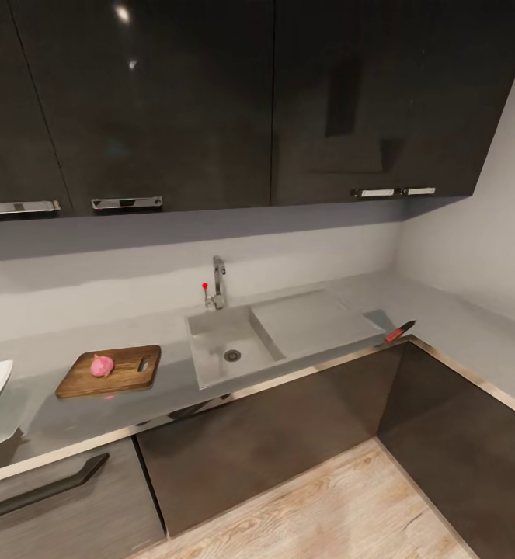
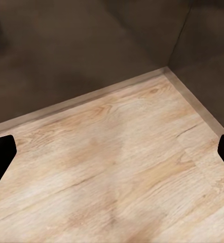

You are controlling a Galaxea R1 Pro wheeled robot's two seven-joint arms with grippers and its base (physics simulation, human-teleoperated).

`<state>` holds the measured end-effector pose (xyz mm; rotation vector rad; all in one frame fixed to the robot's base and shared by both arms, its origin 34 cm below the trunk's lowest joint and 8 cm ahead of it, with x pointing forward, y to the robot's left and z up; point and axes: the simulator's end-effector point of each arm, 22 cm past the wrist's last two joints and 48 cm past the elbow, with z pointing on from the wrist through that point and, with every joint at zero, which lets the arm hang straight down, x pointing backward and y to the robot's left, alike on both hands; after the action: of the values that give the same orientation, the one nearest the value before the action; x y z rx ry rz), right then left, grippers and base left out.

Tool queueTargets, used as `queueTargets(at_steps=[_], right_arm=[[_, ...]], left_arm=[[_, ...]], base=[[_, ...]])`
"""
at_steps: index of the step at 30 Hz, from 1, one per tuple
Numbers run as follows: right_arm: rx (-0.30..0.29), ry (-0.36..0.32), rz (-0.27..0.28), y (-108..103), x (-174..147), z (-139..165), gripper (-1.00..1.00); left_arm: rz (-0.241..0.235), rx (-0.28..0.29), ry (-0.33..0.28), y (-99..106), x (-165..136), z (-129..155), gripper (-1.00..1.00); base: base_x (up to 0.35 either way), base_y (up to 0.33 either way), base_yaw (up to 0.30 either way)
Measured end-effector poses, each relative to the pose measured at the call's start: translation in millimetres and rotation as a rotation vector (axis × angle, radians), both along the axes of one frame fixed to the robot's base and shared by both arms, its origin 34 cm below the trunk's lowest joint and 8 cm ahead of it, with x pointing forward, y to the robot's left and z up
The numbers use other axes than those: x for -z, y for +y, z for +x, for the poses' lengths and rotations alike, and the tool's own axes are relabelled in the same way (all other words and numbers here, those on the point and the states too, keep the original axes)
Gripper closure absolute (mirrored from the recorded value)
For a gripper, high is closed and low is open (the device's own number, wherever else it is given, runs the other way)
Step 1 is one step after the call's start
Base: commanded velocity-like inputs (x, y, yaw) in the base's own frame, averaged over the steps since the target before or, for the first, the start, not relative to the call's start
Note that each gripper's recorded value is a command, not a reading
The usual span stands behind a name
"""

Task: In the kitchen, take the Vidalia onion out of the sink, dice it on the chopping board with the paring knife, put the diced onion into the bowl on the countertop, then place both the paring knife and the chopping board into the sink.

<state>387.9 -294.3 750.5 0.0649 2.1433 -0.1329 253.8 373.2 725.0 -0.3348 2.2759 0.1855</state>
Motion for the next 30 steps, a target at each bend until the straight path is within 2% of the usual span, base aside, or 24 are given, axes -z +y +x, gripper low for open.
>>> queueTargets(at_steps=[5, 22, 30], right_arm=[[0.000, 0.000, 0.000, 0, 0, 0, -1.00], [-0.001, 0.002, 0.001, 0, 1, -1, -1.00], [-0.001, 0.002, 0.001, 0, 1, -1, -1.00]], left_arm=[[-0.005, -0.007, 0.033, -3, 8, -13, -1.00], [-0.008, -0.011, 0.057, -4, 14, -23, -1.00], [-0.012, -0.011, 0.058, -7, 14, -24, -1.00]], base=[[0.000, 0.000, 0.000], [0.008, -0.003, 0.000], [0.135, -0.186, 0.000]])
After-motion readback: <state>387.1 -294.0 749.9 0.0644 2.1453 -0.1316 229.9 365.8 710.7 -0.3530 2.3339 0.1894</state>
